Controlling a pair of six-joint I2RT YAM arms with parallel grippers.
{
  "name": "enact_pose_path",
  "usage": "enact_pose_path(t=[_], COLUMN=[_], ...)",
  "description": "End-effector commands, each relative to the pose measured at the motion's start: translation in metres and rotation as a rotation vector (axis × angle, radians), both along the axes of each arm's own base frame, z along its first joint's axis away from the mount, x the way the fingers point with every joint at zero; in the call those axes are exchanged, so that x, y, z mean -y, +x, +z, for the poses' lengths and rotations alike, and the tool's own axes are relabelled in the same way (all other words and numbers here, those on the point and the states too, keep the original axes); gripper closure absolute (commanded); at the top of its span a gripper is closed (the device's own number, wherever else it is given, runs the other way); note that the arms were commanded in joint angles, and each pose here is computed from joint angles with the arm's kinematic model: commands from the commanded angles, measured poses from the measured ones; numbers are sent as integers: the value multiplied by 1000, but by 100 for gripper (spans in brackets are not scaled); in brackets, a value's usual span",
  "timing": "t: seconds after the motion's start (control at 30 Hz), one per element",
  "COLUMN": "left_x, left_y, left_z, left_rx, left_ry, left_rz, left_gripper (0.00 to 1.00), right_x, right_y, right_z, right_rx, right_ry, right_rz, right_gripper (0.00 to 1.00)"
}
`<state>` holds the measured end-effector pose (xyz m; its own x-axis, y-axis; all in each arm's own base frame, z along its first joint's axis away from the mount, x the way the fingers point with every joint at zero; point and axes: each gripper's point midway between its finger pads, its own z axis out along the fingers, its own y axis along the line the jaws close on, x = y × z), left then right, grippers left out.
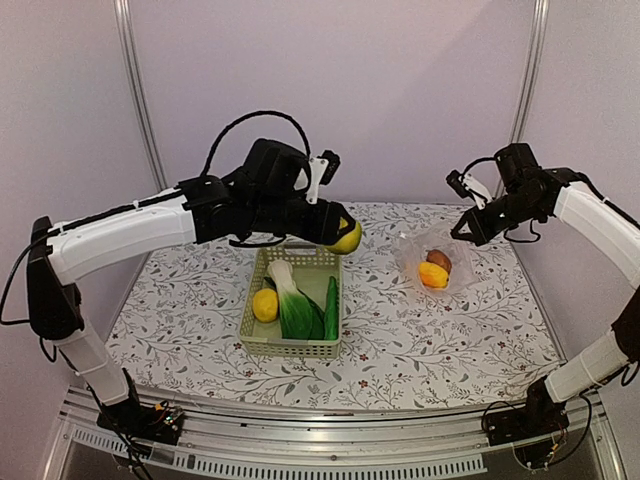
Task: Place the food in the zip-top bag and seal the zipper
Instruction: Place the fake fruit in the zipper food storage bag.
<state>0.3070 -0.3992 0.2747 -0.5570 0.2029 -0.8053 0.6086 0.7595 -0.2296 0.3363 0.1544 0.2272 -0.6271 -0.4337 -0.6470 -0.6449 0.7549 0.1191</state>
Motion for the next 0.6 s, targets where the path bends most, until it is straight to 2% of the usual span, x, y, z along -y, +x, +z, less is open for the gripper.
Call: enact_pose_path(t=[0.0,0.23,0.37,0.57], left_x=[45,93,119,150], left_y=[-21,-39,-39,-32], left_z=[63,101,99,72], left_rx=[167,253,267,306], left_ry=[-229,-434,-452,-394], left_rz=[-158,-308,-346,-340], left_gripper=[60,60,60,59], right_x=[-7,-21,-31,-43], right_y=[3,-1,-9,-20], right_z=[14,25,26,38], right_rx=[16,-10,-50,-90], right_ry=[-6,35,81,155], right_rz=[18,62,98,154], right_gripper=[100,100,100,100])
